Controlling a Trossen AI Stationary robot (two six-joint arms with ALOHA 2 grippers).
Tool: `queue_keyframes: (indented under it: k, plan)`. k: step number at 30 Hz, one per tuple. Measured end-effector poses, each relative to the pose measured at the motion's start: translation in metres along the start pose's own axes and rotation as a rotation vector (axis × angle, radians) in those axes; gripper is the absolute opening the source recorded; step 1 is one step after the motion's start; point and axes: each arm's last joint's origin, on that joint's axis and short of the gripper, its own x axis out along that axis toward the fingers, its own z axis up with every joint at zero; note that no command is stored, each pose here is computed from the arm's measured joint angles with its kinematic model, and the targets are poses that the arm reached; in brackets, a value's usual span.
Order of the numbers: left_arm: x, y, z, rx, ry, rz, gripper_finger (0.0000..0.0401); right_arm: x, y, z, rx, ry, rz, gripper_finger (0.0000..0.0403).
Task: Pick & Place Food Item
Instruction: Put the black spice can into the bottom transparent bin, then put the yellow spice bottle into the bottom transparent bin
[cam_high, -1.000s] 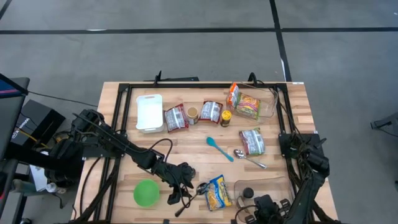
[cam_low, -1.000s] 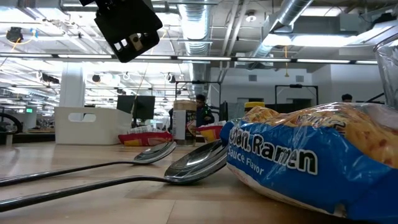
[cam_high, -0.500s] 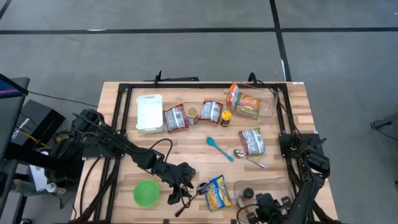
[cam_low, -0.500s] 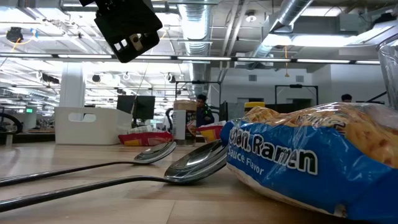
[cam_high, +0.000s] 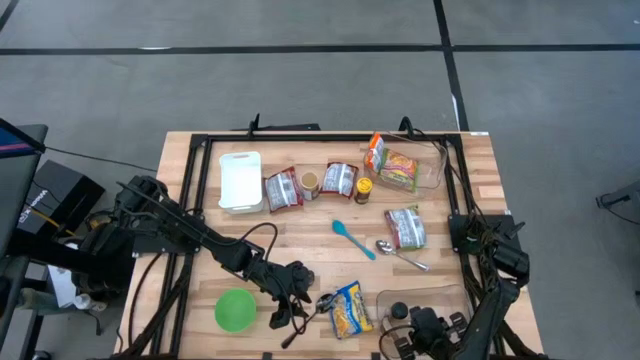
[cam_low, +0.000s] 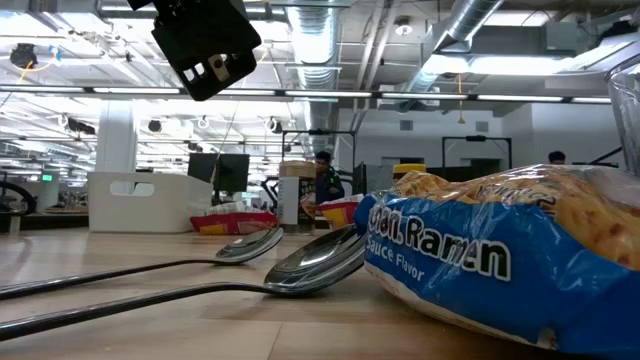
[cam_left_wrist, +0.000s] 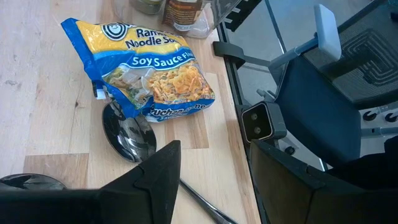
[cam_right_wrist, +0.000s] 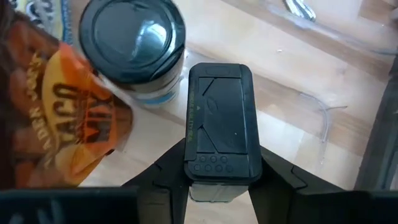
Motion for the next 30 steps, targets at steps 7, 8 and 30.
queue_keyframes:
  k: [7,8,30]
  plan:
    - [0.0,0.0,0.0,0.0,0.0,0.0,0.0186,0.002,-0.001,0.0,-0.009,-0.003,-0.007,0.0146]
    - [0.0,0.0,0.0,0.0,0.0,0.0,0.0186,0.002,-0.001,0.0,-0.01,-0.002,-0.006,0.0149]
    - [0.0,0.0,0.0,0.0,0.0,0.0,0.0186,-0.012,-0.004,0.007,-0.008,0.028,0.031,0.0225]
